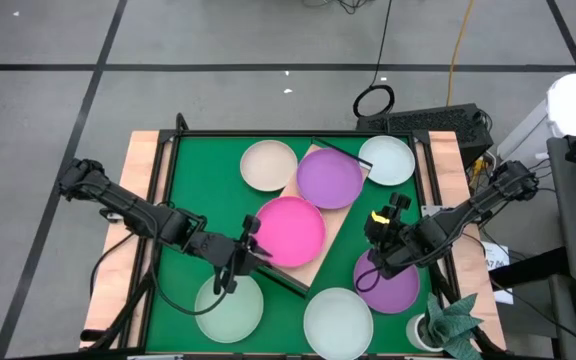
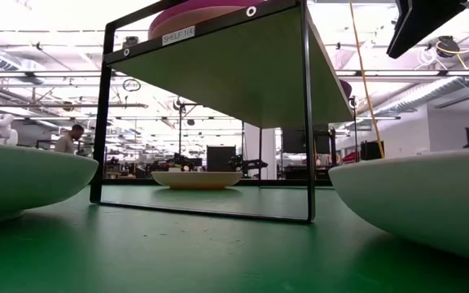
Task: Place and stack plates onto a shelf
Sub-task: Stack the pink plate on top of the light pink plate on the shelf, then stack the top white on top of the purple plate on the shelf
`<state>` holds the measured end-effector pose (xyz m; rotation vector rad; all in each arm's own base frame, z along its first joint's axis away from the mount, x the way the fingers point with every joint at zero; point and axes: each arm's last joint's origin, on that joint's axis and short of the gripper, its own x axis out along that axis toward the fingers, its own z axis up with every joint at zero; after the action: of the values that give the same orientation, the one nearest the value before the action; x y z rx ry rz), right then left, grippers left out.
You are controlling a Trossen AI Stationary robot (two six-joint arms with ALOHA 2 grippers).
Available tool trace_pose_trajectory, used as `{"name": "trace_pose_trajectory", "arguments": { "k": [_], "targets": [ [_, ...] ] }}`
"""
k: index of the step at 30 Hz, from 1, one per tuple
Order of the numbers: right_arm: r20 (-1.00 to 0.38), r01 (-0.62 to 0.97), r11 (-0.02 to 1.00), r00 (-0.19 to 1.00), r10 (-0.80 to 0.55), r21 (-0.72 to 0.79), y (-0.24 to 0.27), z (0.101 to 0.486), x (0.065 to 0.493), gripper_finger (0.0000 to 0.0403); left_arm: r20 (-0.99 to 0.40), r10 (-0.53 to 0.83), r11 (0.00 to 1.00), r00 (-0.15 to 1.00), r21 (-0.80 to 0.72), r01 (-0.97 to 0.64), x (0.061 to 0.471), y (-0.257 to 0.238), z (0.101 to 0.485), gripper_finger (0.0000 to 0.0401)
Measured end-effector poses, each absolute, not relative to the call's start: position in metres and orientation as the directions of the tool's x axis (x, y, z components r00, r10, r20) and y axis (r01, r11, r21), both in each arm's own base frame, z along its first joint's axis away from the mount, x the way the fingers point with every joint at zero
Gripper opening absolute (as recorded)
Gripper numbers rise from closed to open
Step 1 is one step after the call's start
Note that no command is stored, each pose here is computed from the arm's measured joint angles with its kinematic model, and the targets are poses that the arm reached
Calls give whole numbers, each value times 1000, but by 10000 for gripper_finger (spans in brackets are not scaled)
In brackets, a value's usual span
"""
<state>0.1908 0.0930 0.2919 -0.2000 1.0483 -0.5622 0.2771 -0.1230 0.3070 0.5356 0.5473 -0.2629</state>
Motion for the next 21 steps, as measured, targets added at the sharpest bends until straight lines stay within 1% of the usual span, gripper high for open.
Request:
{"name": "trace_pose_trajectory", "arguments": {
  "k": [3, 6, 9, 11, 16, 21],
  "targets": [
    [-762, 343, 843, 374, -528, -415, 93, 292, 191, 157, -547, -93, 834, 832, 414, 365, 278, -123, 308, 104],
    [-762, 343, 843, 374, -528, -415, 93, 292, 191, 157, -519, -59, 842, 852, 434, 322, 279, -122, 310, 115],
    [-762, 348, 842, 375, -529, -413, 93, 292, 191, 157, -500, -2, 841, 866, 468, 271, 278, -120, 313, 117],
    [-760, 364, 836, 371, -534, -410, 92, 290, 191, 157, -492, 13, 839, 870, 479, 259, 275, -118, 317, 118],
    [-760, 359, 806, 300, -576, -470, 82, 271, 189, 157, -469, 6, 837, 883, 486, 252, 262, -112, 330, 118],
    [-756, 335, 769, 203, -623, -544, 68, 245, 184, 157, -466, 30, 874, 884, 442, 203, 243, -99, 345, 118]
  ]
}}
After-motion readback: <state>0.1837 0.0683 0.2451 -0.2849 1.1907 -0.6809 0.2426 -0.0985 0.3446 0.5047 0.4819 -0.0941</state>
